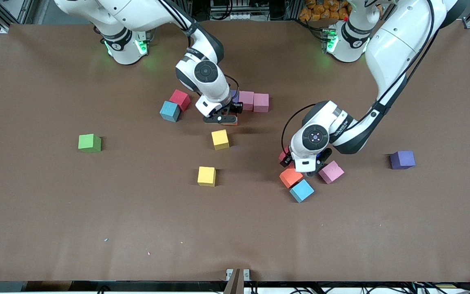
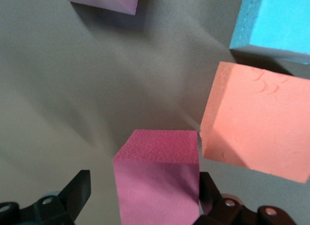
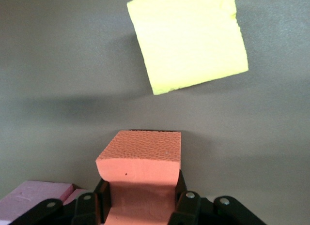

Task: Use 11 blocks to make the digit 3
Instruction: 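Lower the orange cube beside the purple cube and open the right gripper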

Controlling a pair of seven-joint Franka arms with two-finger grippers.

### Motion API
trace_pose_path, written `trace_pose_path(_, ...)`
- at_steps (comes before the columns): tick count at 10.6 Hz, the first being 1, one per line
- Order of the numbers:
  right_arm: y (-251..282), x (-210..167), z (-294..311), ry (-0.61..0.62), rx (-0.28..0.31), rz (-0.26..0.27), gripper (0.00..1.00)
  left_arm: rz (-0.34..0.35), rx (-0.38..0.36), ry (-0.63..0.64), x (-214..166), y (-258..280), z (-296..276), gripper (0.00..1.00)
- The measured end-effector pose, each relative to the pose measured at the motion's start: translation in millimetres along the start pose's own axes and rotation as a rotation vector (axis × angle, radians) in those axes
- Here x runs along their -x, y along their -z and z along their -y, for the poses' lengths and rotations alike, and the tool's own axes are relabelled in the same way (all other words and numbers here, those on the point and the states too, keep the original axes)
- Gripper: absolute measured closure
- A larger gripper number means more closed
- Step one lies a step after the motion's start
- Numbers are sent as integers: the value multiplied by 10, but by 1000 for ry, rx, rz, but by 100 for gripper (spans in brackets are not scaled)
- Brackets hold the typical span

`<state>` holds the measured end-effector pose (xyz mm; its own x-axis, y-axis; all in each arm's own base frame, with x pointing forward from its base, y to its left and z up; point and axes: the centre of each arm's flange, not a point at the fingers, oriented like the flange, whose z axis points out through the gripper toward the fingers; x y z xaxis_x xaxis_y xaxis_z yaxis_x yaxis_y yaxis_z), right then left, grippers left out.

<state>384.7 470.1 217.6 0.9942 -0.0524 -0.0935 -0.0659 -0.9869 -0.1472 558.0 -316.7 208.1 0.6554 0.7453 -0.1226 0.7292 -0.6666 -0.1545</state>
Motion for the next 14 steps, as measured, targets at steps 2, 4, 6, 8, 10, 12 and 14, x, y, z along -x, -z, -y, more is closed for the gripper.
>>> trace_pose_path(2, -12, 7, -9, 0, 2, 2, 47, 1, -1, 0, 0, -8, 0, 14)
trace_pose_path(4, -25, 16, -19, 1, 5, 4, 47, 2, 1, 1, -5, -5, -8, 23)
trace_pose_path(6, -30, 20, -23, 0, 6, 5, 47, 2, 4, 3, -17, 3, -15, 33)
trace_pose_path(8, -29, 22, -19, 0, 5, 4, 47, 1, 10, 5, -32, 31, -29, 44)
trace_pose_path(10, -27, 20, -15, -11, 2, 2, 47, -1, 21, 11, -70, 82, -51, 47)
trace_pose_path(12, -43, 20, -16, -15, 0, 3, 47, -3, 28, 15, -95, 114, -64, 47)
trace_pose_path(14, -66, 17, -16, -16, -5, 2, 47, -3, 30, 16, -100, 124, -68, 47)
